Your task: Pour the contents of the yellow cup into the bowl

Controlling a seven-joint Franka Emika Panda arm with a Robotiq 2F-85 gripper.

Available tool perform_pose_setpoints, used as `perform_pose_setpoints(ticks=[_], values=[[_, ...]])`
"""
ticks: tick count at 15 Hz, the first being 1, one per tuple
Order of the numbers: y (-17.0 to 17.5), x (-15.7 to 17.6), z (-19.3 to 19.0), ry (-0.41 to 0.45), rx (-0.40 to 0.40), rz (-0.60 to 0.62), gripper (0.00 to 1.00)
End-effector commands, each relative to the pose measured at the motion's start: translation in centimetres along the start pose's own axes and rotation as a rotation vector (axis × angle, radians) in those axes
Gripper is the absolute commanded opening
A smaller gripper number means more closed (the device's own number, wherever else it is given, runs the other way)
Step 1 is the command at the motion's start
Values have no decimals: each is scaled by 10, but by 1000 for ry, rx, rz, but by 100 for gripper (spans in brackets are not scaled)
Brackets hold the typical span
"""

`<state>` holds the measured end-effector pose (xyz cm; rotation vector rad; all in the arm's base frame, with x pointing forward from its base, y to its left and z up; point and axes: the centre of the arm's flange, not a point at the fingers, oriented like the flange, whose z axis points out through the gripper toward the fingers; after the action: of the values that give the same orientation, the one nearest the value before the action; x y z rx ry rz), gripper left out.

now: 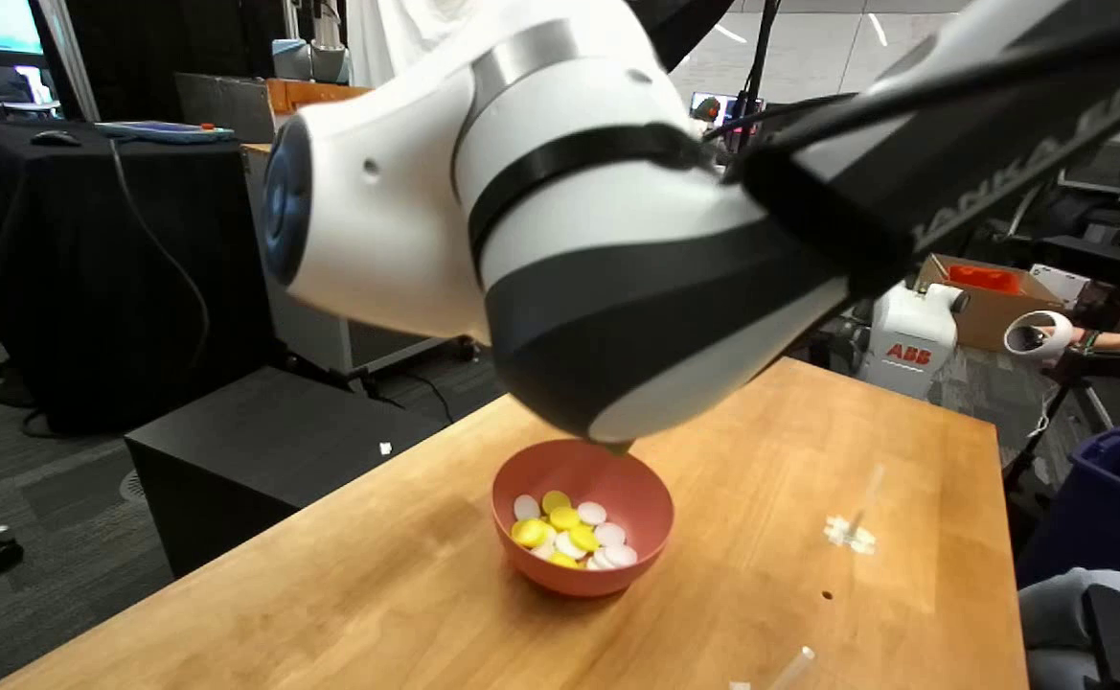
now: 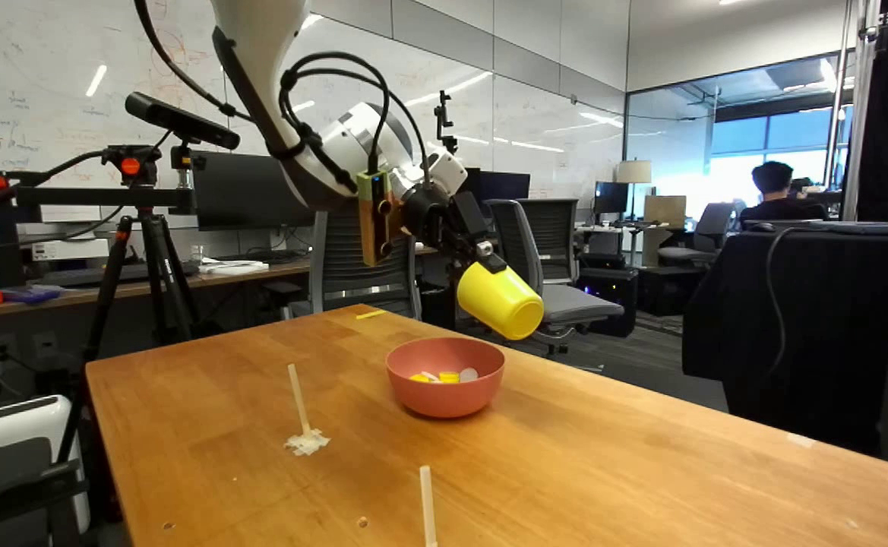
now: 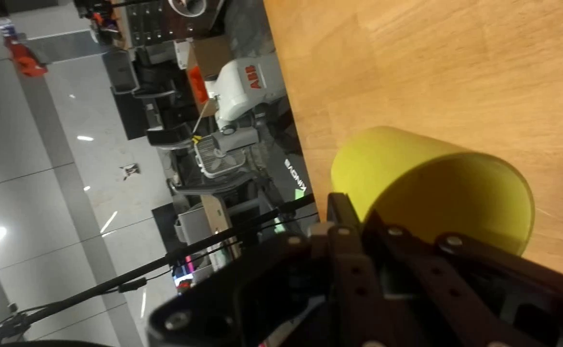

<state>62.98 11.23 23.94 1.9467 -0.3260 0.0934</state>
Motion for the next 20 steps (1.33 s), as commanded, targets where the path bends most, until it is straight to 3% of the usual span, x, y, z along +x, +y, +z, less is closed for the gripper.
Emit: perform_pose_setpoints(ticks=[1, 5, 11, 15, 20], values=[[65, -13, 24, -34, 179, -51, 6], [92, -7, 48, -45, 381, -65, 6], [87, -4, 86, -4, 668, -54, 6], [76, -9, 108, 22, 805, -51, 6], [75, -19, 125, 40, 909, -37, 6]])
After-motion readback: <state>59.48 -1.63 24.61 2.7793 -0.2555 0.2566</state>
